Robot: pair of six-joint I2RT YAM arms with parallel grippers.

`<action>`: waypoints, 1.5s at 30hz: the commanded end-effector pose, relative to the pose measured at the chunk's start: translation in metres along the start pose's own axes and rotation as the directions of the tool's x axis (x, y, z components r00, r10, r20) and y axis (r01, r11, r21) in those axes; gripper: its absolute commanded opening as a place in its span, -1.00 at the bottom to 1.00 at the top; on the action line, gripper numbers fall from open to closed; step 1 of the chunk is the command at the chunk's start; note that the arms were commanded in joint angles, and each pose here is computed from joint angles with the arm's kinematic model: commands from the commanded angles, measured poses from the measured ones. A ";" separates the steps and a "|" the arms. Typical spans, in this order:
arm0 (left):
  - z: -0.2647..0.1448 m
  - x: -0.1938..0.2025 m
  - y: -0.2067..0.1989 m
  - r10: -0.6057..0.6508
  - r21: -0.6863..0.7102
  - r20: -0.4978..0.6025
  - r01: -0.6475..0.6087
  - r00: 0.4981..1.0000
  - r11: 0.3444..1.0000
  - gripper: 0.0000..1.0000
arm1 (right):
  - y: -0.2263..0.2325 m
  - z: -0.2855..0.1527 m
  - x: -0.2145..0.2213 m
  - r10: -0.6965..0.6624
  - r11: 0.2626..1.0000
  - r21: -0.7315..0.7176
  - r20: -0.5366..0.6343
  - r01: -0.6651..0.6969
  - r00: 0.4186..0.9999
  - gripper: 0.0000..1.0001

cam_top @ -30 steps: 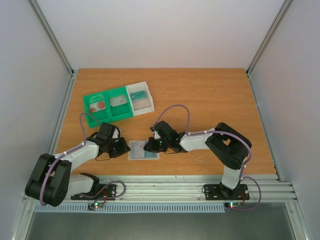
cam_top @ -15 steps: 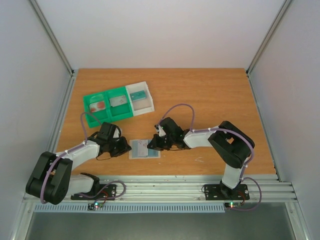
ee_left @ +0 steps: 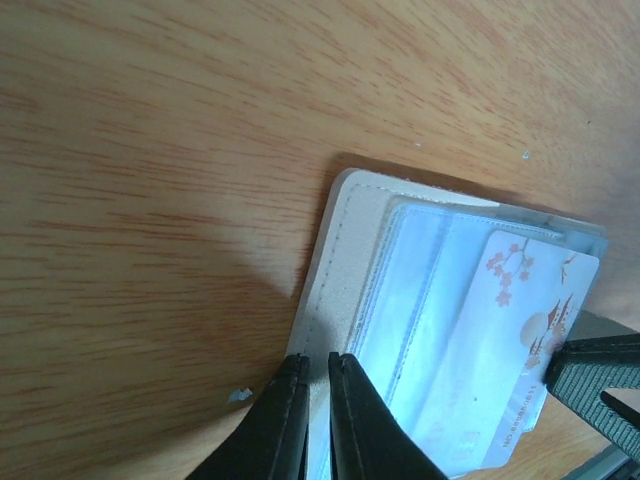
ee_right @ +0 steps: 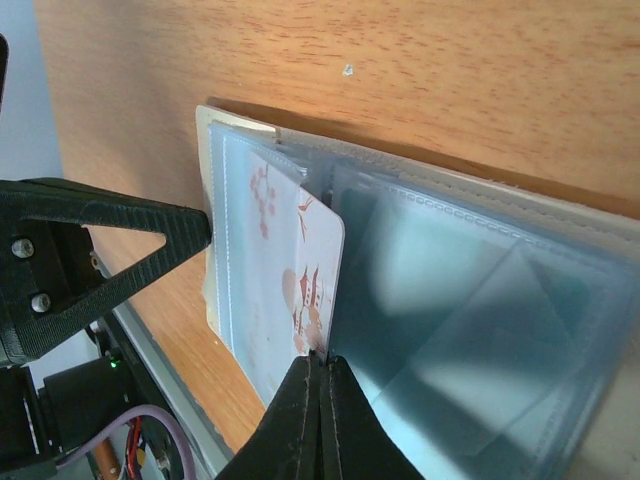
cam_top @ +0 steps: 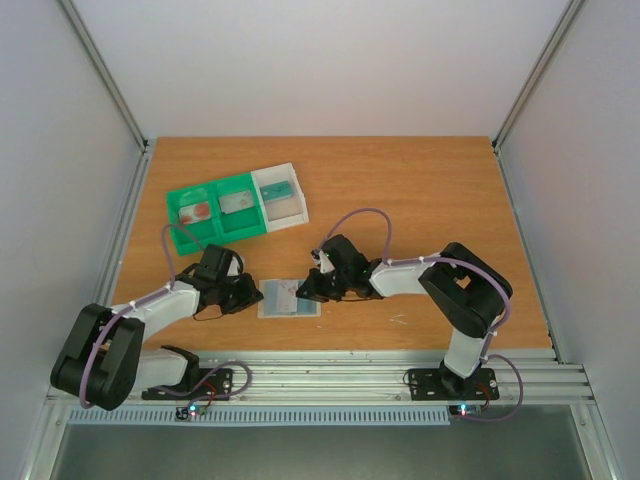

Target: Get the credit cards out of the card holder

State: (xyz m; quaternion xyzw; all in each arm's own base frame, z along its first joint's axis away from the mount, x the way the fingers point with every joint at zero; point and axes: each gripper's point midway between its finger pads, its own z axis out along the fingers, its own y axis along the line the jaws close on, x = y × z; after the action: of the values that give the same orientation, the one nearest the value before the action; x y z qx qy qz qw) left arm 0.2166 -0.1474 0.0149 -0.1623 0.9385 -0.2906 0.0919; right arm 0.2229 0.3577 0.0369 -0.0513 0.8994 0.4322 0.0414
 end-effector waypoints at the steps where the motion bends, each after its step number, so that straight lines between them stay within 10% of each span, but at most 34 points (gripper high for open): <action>1: 0.007 0.017 0.040 -0.049 -0.148 -0.022 0.046 0.999 0.988 -0.81 | 0.002 -0.005 -0.003 -0.008 1.000 -0.012 0.022 0.008 1.000 -0.98; 16: 0.005 0.019 0.035 -0.041 -0.135 -0.016 0.039 0.999 0.990 -0.80 | -0.004 0.015 -0.008 0.026 0.999 -0.047 0.012 -0.025 1.000 -0.69; 45: -0.006 0.016 0.020 -0.019 -0.089 0.013 0.020 1.000 0.996 -0.70 | -0.014 -0.032 -0.010 0.050 0.995 0.077 0.132 -0.060 0.990 -0.98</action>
State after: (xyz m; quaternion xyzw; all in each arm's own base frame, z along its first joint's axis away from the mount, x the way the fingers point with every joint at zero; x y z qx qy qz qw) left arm 0.2114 -0.1448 0.0179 -0.1673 0.9400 -0.2767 0.1089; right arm 0.2325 0.3386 0.0490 -0.0087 0.9036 0.4213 0.0766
